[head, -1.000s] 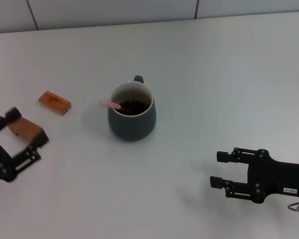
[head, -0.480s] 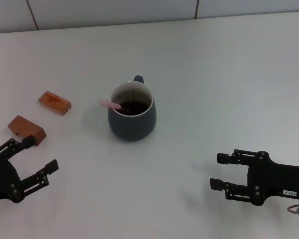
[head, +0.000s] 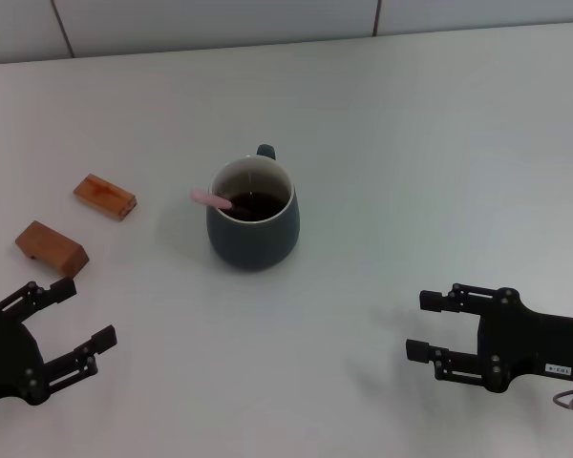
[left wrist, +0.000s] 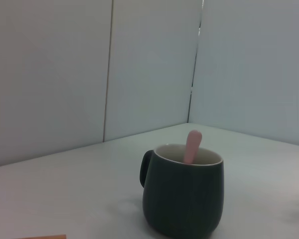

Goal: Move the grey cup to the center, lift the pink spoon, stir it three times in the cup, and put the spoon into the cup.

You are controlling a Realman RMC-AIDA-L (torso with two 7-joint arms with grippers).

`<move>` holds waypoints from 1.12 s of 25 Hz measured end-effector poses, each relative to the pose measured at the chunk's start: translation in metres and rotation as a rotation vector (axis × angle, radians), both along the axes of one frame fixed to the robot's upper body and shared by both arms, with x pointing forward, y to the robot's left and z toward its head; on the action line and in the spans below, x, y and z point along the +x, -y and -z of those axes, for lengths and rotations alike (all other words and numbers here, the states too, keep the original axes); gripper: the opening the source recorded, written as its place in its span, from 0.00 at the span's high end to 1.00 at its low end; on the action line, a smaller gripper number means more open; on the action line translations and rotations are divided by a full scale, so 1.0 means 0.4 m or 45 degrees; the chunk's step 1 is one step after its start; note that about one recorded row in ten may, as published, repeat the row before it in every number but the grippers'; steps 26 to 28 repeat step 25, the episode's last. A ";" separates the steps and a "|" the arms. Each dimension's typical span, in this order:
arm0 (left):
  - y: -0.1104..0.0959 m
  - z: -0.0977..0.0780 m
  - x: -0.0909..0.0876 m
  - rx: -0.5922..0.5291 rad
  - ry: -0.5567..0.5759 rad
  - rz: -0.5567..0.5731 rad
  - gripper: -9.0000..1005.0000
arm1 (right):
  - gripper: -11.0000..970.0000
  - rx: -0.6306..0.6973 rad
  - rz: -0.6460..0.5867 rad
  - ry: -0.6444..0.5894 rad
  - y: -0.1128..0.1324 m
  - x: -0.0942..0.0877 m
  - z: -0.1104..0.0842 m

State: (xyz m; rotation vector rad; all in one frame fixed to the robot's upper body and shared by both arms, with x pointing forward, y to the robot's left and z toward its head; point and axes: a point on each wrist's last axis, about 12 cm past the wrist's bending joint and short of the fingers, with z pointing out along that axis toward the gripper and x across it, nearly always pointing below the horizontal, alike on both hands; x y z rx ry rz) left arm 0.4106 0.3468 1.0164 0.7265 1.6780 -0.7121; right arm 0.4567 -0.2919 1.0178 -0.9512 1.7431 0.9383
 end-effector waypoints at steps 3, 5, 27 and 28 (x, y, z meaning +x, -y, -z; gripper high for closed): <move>-0.002 -0.001 0.000 0.001 -0.001 -0.001 0.19 | 0.27 0.001 0.001 0.001 0.000 0.000 0.000; -0.002 -0.001 0.000 0.001 -0.001 -0.002 0.19 | 0.27 0.003 0.004 0.003 0.000 0.001 -0.001; 0.003 0.002 0.005 -0.002 -0.012 -0.003 0.19 | 0.27 0.007 0.008 0.004 0.000 0.001 -0.001; 0.003 0.002 0.005 -0.002 -0.012 -0.003 0.19 | 0.27 0.007 0.008 0.004 0.000 0.001 -0.001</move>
